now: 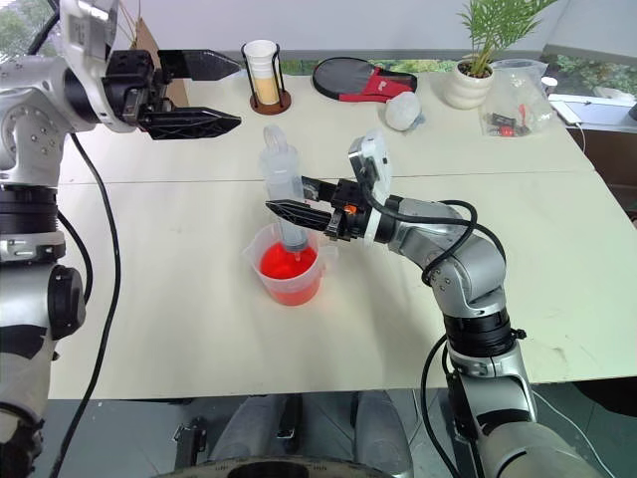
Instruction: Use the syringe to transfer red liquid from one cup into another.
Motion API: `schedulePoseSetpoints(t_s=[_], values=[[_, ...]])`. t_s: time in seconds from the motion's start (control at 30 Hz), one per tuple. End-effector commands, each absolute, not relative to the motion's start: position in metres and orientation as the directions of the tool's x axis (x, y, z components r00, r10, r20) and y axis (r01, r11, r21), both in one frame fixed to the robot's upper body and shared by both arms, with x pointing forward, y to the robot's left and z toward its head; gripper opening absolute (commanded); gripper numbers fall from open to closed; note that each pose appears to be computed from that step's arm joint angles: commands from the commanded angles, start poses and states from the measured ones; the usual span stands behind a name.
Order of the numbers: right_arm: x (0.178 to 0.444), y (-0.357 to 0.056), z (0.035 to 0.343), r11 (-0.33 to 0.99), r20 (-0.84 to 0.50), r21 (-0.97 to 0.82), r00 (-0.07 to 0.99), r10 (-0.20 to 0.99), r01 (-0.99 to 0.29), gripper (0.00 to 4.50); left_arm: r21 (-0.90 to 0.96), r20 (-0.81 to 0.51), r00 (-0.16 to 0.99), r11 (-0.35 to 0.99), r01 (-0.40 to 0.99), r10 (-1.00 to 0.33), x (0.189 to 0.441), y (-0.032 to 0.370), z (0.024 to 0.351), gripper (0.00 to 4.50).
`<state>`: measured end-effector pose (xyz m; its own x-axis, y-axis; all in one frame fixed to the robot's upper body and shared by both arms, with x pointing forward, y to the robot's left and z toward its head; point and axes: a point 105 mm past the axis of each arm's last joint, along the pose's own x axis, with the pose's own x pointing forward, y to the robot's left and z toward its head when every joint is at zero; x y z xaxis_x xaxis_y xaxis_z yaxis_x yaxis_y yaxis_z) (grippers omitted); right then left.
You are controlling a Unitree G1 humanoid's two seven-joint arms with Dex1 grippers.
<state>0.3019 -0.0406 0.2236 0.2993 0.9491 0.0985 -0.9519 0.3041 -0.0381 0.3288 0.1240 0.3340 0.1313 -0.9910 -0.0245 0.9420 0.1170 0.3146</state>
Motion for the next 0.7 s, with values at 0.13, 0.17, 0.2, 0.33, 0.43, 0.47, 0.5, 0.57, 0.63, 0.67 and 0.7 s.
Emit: schedulePoseSetpoints(t_s=[0.13,0.17,0.2,0.33,0.43,0.47,0.5,0.57,0.63,0.67,0.7], values=[[0.300,-0.036,0.232,0.306,0.151,-0.047,0.296,0.943,-0.951,1.38,0.352,-0.048,0.127,0.103,0.930,-0.991,0.325,0.117,0.329,4.50],[0.301,-0.036,0.232,0.308,0.154,-0.045,0.298,0.942,-0.950,1.38,0.354,-0.055,0.131,0.103,0.929,-0.990,0.326,0.117,0.327,4.50],[0.301,-0.035,0.232,0.309,0.155,-0.045,0.299,0.941,-0.950,1.38,0.356,-0.060,0.135,0.105,0.929,-0.989,0.327,0.116,0.325,4.50],[0.301,-0.032,0.230,0.315,0.157,-0.042,0.305,0.939,-0.948,1.38,0.370,-0.058,0.156,0.124,0.921,-0.986,0.336,0.111,0.319,4.50],[0.299,-0.029,0.226,0.315,0.139,-0.061,0.305,0.942,-0.947,1.38,0.376,-0.034,0.159,0.134,0.917,-0.987,0.342,0.104,0.319,4.50],[0.298,-0.028,0.224,0.313,0.129,-0.067,0.303,0.944,-0.947,1.38,0.377,-0.031,0.155,0.132,0.917,-0.987,0.343,0.101,0.319,4.50],[0.297,-0.028,0.222,0.313,0.123,-0.070,0.303,0.945,-0.947,1.38,0.380,-0.035,0.150,0.125,0.917,-0.988,0.344,0.099,0.317,4.50],[0.297,-0.027,0.220,0.314,0.116,-0.073,0.305,0.945,-0.947,1.38,0.392,-0.041,0.153,0.125,0.911,-0.987,0.346,0.096,0.314,4.25],[0.296,-0.027,0.218,0.317,0.115,-0.074,0.308,0.944,-0.945,1.38,0.397,-0.043,0.144,0.115,0.911,-0.989,0.345,0.093,0.312,3.83],[0.296,-0.027,0.218,0.320,0.115,-0.075,0.310,0.944,-0.945,1.38,0.393,-0.042,0.133,0.106,0.914,-0.990,0.344,0.092,0.311,3.31],[0.296,-0.026,0.218,0.321,0.117,-0.074,0.312,0.943,-0.944,1.38,0.389,-0.041,0.119,0.094,0.916,-0.992,0.341,0.090,0.311,2.80]])
